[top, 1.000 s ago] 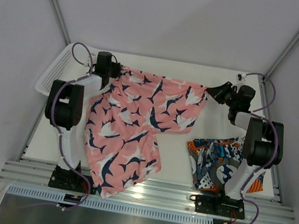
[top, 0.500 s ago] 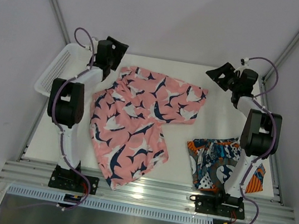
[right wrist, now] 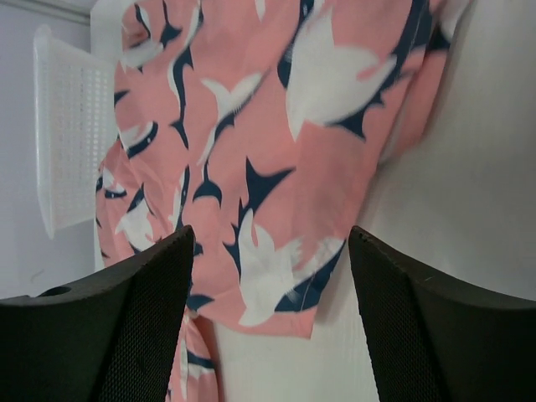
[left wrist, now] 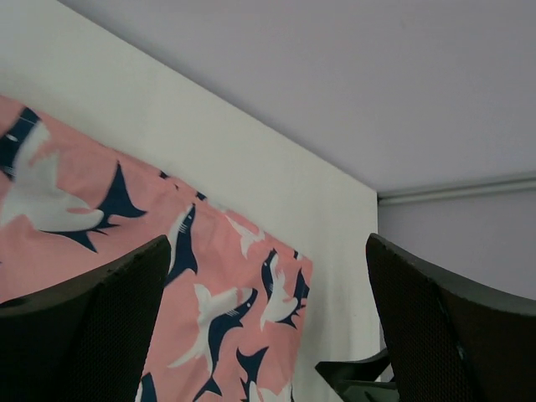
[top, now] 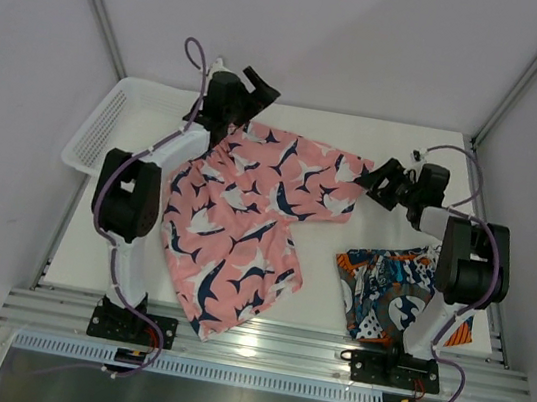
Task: Fold and stack the shorts
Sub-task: Flatten the shorts out
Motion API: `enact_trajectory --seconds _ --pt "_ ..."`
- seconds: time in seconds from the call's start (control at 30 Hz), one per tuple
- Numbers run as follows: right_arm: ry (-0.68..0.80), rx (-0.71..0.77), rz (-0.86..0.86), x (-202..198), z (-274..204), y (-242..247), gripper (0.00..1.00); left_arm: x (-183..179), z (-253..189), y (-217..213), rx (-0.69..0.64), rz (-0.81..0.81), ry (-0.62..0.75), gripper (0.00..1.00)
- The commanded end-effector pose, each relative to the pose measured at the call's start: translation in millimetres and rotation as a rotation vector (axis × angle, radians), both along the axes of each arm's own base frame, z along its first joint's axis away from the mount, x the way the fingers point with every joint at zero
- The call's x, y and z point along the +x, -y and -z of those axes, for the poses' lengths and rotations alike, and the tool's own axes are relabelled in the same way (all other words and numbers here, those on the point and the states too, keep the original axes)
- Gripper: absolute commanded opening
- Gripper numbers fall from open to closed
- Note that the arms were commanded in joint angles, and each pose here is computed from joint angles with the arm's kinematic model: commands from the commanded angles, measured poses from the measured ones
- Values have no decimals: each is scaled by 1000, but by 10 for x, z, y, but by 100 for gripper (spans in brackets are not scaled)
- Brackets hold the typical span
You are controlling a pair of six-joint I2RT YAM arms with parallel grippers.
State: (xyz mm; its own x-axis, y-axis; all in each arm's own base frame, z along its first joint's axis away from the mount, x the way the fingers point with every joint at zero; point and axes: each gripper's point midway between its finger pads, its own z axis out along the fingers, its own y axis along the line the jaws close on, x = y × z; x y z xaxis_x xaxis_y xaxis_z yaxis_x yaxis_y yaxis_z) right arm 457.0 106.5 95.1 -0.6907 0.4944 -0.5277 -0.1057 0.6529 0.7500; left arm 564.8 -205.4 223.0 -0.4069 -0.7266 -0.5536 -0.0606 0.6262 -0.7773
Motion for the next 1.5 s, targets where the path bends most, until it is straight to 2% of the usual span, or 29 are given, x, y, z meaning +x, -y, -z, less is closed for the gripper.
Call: enact_trajectory --seconds 0.0,0.27,0.33,0.43,0.6,0.63,0.7,0.73,0.83,0.9,1.03,1.13,1.33,1.47 --pt "22 44 -48 -212 -115 -148 75 -39 82 405 36 115 4 98" --pt "-34 66 -103 -531 132 -393 68 -153 651 1062 11 246 -90 97" --pt "-44 67 -124 -596 166 -448 62 -146 814 1127 3 264 -119 97" --pt "-41 72 -150 -637 174 -497 60 -144 996 1158 4 271 -155 96" --pt "-32 76 -188 -667 175 -583 46 -137 1158 1153 14 265 -189 96" --pt "-36 72 -188 -673 187 -580 40 -143 1259 1154 18 265 -209 96" --pt "-40 80 -197 -700 195 -597 36 -126 1292 1178 12 274 -223 96" --pt "-42 84 -198 -710 197 -600 28 -134 1326 1195 7 277 -232 96" --pt "-44 96 -201 -722 153 -597 14 -115 1403 1206 5 273 -248 95" --pt "-50 105 -204 -724 79 -607 9 -106 1437 1196 11 267 -253 95" --pt "-98 99 -205 -716 -71 -628 6 -93 1433 1177 24 259 -249 95" --pt "-140 79 -192 -670 -191 -625 0 -74 1411 1154 36 249 -238 95" --pt "-278 82 -173 -707 -251 -582 3 -59 1389 1103 61 227 -241 95" --pt "-317 105 -171 -782 -237 -536 3 -33 1393 1083 78 218 -241 95"
